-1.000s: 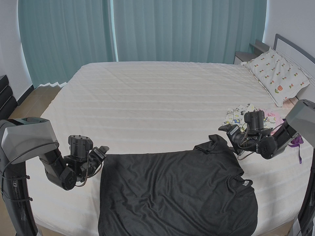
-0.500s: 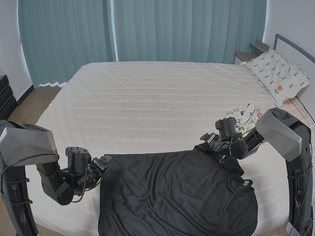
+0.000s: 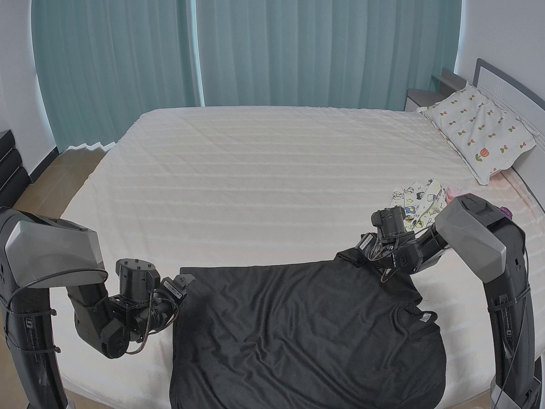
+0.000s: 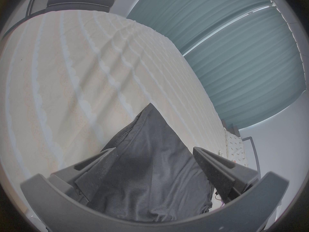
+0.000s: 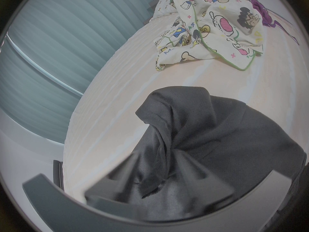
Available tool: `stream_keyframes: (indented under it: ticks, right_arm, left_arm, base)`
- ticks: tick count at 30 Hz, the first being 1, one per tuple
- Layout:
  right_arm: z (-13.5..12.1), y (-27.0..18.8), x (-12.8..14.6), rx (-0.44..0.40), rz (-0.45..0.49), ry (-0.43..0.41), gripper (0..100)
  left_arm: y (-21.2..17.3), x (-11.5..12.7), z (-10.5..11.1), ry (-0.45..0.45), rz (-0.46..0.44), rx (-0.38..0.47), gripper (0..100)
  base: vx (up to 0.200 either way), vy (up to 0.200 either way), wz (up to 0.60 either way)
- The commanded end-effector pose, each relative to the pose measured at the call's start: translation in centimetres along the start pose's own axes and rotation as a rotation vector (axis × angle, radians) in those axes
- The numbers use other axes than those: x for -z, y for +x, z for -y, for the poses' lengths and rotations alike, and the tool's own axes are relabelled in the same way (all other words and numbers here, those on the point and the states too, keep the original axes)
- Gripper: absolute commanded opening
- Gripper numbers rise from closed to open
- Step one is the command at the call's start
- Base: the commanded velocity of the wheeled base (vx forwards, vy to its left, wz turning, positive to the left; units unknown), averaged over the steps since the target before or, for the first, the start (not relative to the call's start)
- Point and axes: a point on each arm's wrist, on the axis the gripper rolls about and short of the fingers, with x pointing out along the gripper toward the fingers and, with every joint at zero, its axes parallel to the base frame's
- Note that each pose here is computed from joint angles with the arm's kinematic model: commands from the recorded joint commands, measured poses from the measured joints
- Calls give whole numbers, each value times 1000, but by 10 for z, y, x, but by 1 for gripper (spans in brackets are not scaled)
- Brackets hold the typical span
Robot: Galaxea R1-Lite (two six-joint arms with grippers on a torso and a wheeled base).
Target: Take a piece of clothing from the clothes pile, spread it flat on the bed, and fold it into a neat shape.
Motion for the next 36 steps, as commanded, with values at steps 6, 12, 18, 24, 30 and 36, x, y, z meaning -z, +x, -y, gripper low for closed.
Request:
stream_keyframes:
  ticks: [6,12,18,24,30,36]
  right_arm:
    - [-24,-5,-46,-94,159,55,0]
    - [-23,5,-43,-103,170,1,0]
    - [-12,13,-34,-66,141,-24,100]
    - [-16,9,-41,-101,170,-6,100]
    - [-19,4,-50,-124,196,2,100]
    - [-23,3,-45,-129,186,-10,100]
  left_arm:
    - [2,2,-4,1,-4,-16,100]
    - [4,3,-5,1,-6,-20,100]
    - [6,4,-7,6,-9,-30,100]
    - [6,4,-8,6,-10,-31,100]
    - [6,5,-8,6,-10,-31,100]
    - [7,4,-7,8,-9,-30,100]
  base:
    - [0,0,0]
    - [0,0,0]
    - [0,0,0]
    - [0,0,0]
    - [0,0,0]
    - [0,0,0]
